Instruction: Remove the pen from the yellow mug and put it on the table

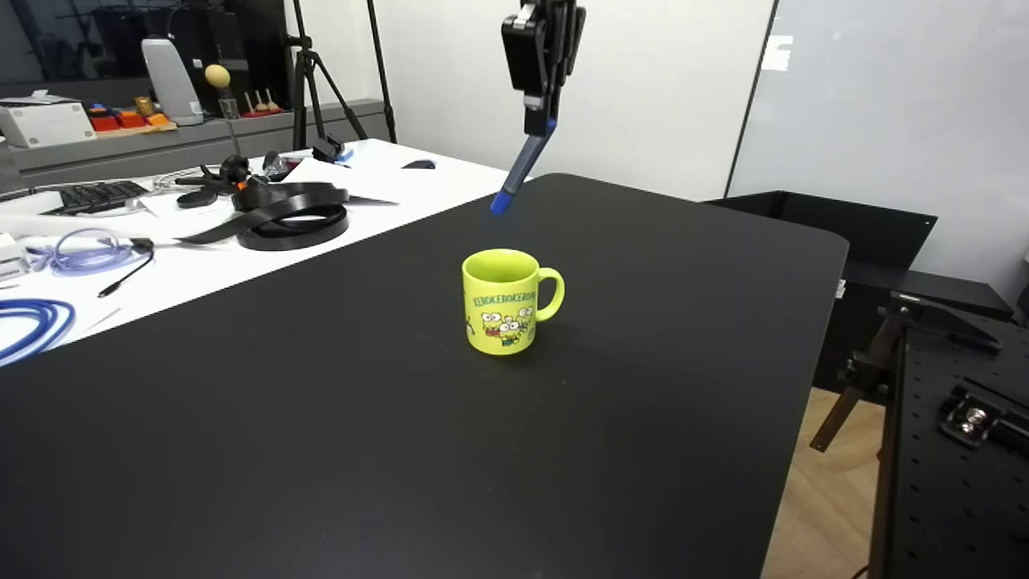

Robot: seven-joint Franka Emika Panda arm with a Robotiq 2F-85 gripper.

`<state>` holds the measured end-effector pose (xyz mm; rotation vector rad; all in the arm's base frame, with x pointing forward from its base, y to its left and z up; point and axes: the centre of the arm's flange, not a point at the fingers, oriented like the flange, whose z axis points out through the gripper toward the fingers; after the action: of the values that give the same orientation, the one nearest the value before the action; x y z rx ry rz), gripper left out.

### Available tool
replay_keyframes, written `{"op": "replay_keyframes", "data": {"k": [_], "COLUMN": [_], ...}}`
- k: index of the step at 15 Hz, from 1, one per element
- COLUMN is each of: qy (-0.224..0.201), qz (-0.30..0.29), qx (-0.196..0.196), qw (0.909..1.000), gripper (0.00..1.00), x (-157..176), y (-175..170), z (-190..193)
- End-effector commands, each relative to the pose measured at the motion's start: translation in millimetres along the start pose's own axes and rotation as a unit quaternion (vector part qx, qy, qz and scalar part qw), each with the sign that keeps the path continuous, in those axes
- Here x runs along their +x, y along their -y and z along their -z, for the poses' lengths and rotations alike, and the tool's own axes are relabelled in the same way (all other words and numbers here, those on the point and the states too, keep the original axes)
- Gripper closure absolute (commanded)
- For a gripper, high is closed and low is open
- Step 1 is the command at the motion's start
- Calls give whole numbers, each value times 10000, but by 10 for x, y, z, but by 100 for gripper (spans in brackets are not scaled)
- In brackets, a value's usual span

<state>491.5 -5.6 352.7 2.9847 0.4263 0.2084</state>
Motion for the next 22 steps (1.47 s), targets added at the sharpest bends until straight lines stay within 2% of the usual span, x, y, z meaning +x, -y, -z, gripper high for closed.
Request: {"op": "replay_keyframes", "data": {"k": [1,6,10,16,22], "qy": [-217,-506,-651,-714,-704], "qz": [-200,-600,-510,-389,-339], "qx": [-245,-51,254,837,959], "qw": [9993,9969,9962,9932,9923], "gripper": [94,94,94,94,94], "x": [-255,-384,-459,-522,-550], "y": [-206,-671,-924,-1056,-1217], "z": [201,-55,-399,-928,-1274]}}
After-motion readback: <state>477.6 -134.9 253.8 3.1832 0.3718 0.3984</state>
